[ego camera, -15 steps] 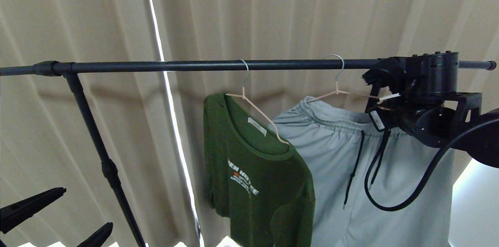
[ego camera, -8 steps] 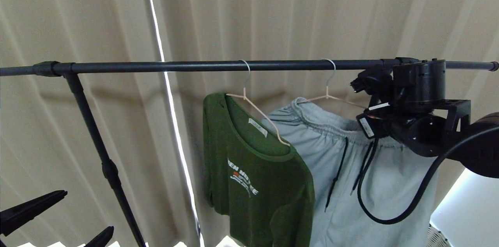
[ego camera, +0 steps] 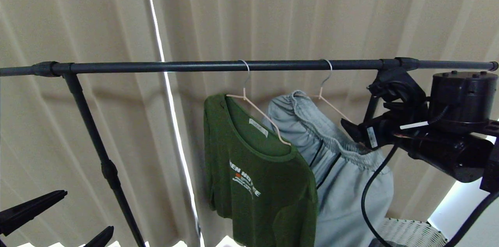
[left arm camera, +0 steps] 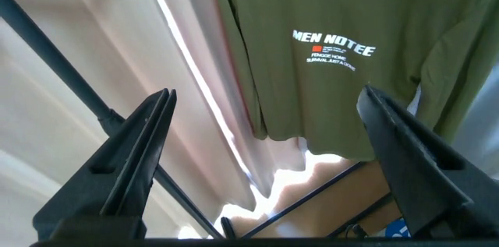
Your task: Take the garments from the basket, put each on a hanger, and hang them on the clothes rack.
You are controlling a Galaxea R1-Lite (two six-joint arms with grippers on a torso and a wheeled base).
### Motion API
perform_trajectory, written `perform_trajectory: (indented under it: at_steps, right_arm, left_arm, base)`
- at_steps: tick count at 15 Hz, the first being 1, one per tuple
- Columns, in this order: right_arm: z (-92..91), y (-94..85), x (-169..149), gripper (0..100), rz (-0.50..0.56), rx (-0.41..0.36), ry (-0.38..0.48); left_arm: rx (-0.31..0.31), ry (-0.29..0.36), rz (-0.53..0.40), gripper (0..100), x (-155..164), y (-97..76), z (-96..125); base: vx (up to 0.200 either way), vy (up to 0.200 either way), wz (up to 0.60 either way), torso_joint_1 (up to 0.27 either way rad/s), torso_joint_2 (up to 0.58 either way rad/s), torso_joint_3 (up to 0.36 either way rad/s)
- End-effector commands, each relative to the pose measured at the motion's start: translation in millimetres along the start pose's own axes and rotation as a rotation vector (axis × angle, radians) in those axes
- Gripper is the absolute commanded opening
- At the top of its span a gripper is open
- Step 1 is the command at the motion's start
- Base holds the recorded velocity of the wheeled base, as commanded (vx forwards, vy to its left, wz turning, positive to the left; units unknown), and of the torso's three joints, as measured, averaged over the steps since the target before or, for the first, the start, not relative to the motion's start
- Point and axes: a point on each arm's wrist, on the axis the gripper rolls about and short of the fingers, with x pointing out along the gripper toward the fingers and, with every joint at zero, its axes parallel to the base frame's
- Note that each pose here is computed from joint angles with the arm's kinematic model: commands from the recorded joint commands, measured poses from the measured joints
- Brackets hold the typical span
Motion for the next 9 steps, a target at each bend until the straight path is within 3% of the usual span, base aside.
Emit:
perform_trajectory:
  at_steps: [1,4,5,6,7,8,9]
  right_arm:
    - [-2.1,-8.8,-24.1,100,0.034,0.021,-0.069]
    - [-3.9,-28.2,-71.0,100,0.017,0.055,-0.165]
    - [-14.0,-40.2,-103.1,100,0.001,0.074,-0.216]
    - [-30.8,-50.2,-130.1,100,-0.023,0.083,-0.248]
    - [-48.8,-54.4,-146.3,100,-0.044,0.068,-0.238]
    - [-59.4,-56.0,-154.4,100,-0.054,0.053,-0.223]
    - [-90.3,-60.1,-174.6,100,-0.092,0.015,-0.156]
  left_arm:
    - [-0.001,0.002,0.003,100,0.5,0.3,0.4]
    - [0.001,-0.046,0.026,100,-5.1,1.8,5.9]
    - [0.002,-0.103,0.051,100,-14.8,2.3,8.4]
    - [0.004,-0.159,0.089,100,-25.6,2.7,9.4]
    - [0.001,-0.17,0.145,100,-31.8,3.1,5.9]
    - [-0.003,-0.163,0.191,100,-35.6,2.9,2.0]
    - [-0.022,-0.132,0.331,100,-47.0,1.1,-9.8]
  base:
    - [0.0,0.0,0.0,0.0,0.0,0.0]
    - [0.0,0.0,0.0,0.0,0.0,0.0]
    - [0.0,0.0,0.0,0.0,0.0,0.0]
    - [0.0,0.0,0.0,0.0,0.0,0.0]
    - [0.0,0.0,0.0,0.0,0.0,0.0]
    - [0.0,0.0,0.0,0.0,0.0,0.0]
    - [0.0,0.0,0.0,0.0,0.0,0.0]
